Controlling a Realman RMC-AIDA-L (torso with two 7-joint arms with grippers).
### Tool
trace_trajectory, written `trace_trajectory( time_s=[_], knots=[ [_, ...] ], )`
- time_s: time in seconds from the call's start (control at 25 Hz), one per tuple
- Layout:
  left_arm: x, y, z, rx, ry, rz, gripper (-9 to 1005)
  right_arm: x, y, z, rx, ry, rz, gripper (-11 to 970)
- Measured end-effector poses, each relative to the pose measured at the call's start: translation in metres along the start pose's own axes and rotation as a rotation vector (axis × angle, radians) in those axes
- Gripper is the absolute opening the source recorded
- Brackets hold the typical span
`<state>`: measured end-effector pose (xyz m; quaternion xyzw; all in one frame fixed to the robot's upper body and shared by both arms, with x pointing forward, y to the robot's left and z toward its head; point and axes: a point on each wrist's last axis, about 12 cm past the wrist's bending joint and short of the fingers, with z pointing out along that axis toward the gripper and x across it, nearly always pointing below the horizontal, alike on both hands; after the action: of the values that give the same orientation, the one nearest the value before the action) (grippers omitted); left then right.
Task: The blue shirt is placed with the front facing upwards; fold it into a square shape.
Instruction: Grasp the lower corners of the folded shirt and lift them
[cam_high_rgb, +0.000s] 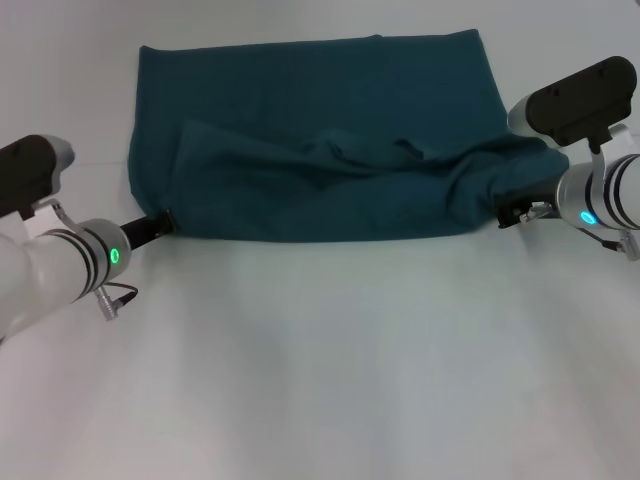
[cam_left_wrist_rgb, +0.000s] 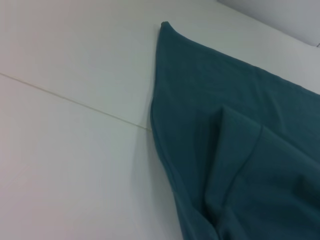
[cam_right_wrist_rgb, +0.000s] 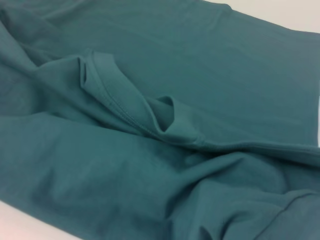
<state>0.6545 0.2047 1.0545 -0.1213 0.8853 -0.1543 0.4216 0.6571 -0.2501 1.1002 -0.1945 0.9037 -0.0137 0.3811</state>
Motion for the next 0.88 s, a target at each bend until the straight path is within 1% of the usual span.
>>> trace_trajectory(
  time_s=[0.16, 0.36, 0.48, 0.76, 0.88],
  knots=[
    [-0.002, 0.004, -0.003, 0.008, -0.02, -0.01, 44, 0.001, -0.001, 0.0, 0.001, 0.001, 0.002, 25],
    [-0.001, 0.014, -0.01, 0.03, -0.021, -0.016, 42, 0.002, -0.001, -0.003, -0.004, 0.003, -0.003, 25],
    [0.0, 0.019, -0.014, 0.035, -0.024, -0.012, 44, 0.002, 0.003, -0.007, -0.014, 0.006, -0.013, 25],
    [0.004, 0.023, -0.017, 0.041, -0.016, -0.001, 50, 0.007, 0.014, -0.017, -0.073, 0.002, -0.008, 25],
    [0.005, 0.023, -0.019, 0.047, -0.015, 0.015, 52, 0.011, 0.016, -0.021, -0.082, -0.001, -0.008, 25]
  ],
)
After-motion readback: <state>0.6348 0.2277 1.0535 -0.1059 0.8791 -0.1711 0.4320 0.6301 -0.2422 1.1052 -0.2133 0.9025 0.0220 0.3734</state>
